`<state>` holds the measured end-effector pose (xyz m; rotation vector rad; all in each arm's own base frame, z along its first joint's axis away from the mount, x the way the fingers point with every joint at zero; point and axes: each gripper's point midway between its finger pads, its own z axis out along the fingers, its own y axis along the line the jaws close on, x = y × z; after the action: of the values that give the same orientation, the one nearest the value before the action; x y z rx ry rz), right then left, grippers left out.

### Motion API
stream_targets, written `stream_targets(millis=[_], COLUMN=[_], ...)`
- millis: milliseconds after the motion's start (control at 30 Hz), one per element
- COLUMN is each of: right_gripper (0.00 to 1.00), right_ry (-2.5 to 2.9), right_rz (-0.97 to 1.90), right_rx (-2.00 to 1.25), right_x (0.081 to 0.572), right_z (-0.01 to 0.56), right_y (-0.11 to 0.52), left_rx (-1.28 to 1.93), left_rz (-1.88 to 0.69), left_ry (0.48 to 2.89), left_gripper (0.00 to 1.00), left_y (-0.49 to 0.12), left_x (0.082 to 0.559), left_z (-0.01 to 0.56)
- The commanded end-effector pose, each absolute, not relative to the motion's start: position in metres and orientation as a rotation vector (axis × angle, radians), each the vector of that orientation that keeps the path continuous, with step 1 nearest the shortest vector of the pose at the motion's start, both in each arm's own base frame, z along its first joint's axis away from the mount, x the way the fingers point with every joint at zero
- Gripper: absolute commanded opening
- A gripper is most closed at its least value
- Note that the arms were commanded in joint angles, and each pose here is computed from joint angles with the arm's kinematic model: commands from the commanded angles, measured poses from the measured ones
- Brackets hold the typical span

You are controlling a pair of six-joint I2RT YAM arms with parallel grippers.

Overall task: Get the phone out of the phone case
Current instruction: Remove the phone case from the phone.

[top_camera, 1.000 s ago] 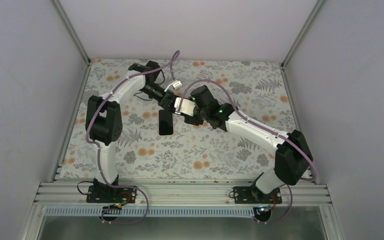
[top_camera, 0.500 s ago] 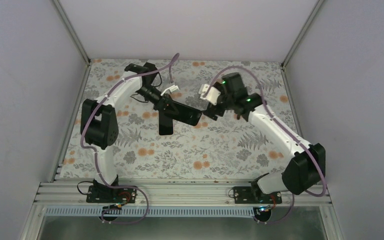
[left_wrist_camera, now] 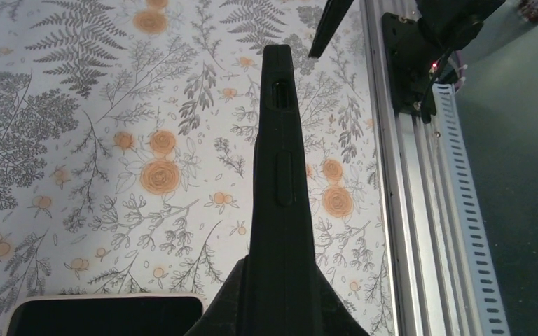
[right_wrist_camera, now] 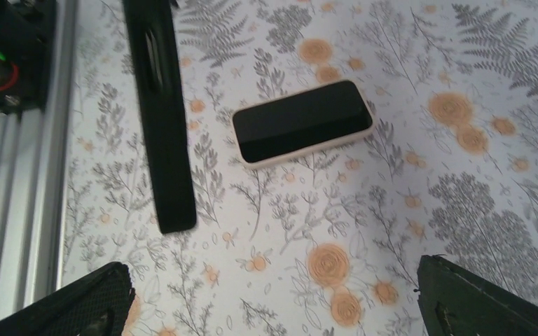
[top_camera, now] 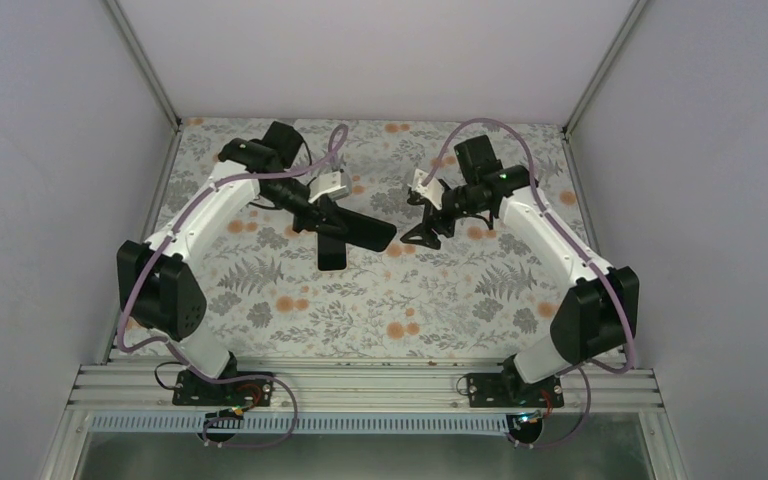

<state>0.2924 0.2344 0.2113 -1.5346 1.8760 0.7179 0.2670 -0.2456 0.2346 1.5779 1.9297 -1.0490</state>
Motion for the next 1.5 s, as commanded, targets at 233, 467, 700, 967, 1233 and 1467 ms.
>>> stream_targets(millis=[233, 467, 700, 967, 1233, 1467], right_gripper=[1.0, 1.0, 1.0, 0.98, 0.98, 0.98], right_ry=[1.806, 1.82, 1.833, 1.854, 1.862, 1.887], right_rz=[0.871, 0.811, 0.794, 0.757, 0.709, 0.644], right_rx=[-1.522, -1.499, -1.495, -1.478, -1.497, -1.493], right_x=[0.294, 0.305, 0.315, 0.329, 0.35, 0.388], right_z=[0.23, 0.228, 0.221, 0.215, 0.217, 0.222], right_y=[0.252, 0.248, 0.245, 0.245, 0.24, 0.227], left_rx=[1.584, 1.592, 1.607, 1.629, 1.717, 1.771], left_rz=[-1.007, -1.024, -1.018, -1.045, -1.071, -1.033], left_ry=[1.824, 1.814, 1.796, 1.778, 1.797, 1.782], left_gripper=[0.02, 0.02, 0.02, 0.02, 0.02, 0.02], left_y=[-0.259, -0.258, -0.258, -0.263, -0.265, -0.257], left_x=[0.27, 0.264, 0.256, 0.246, 0.222, 0.192], left_z=[0.249, 0.254, 0.259, 0.263, 0.255, 0.272])
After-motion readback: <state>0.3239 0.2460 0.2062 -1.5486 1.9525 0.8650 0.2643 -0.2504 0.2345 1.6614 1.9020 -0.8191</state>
